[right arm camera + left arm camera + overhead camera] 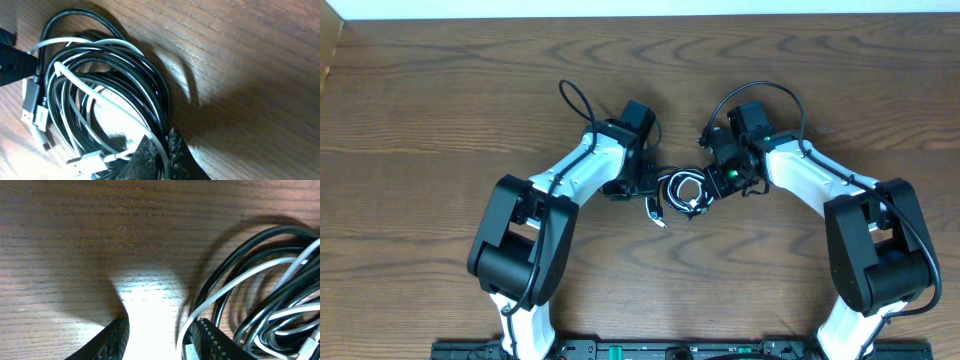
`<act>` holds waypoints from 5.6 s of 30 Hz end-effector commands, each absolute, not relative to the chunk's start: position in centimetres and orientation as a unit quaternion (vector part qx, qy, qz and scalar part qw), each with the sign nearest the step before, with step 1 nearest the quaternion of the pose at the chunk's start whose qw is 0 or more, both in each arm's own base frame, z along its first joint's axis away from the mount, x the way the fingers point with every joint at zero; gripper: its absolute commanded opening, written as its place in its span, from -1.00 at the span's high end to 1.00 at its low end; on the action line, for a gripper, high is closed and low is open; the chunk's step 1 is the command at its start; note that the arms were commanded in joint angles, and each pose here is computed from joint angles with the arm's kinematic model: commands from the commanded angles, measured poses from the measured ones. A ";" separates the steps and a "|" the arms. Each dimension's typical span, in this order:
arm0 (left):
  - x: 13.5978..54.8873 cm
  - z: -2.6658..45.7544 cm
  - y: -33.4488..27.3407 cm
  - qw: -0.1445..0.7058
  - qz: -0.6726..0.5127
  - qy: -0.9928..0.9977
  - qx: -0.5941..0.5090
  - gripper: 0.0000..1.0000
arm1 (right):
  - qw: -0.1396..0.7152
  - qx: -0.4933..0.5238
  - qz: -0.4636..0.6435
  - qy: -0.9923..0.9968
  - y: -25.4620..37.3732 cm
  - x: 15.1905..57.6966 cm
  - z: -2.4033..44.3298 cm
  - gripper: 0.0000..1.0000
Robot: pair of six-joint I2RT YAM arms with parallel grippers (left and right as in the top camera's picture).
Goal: Untangle cables
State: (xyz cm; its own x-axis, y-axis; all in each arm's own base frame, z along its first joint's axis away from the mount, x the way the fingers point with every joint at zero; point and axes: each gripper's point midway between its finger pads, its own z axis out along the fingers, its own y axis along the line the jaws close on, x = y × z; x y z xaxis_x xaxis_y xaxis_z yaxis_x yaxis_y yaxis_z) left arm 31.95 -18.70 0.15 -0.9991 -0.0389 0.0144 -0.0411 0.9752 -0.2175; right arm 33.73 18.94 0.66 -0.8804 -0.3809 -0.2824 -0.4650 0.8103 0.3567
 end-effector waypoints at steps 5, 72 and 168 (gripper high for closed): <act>31.7 -0.8 -17.7 0.028 0.113 -0.992 0.040 0.07 | 0.108 -0.234 0.239 0.936 19.8 33.4 2.8 0.37; 29.0 -0.7 -20.2 0.054 0.081 -0.992 -0.076 -0.15 | 0.092 -0.177 0.215 0.956 18.9 33.3 2.4 0.49; 39.8 0.9 -18.7 -0.200 -0.055 -0.968 -0.141 -0.13 | 0.083 -0.176 0.214 0.957 18.7 32.9 2.3 0.21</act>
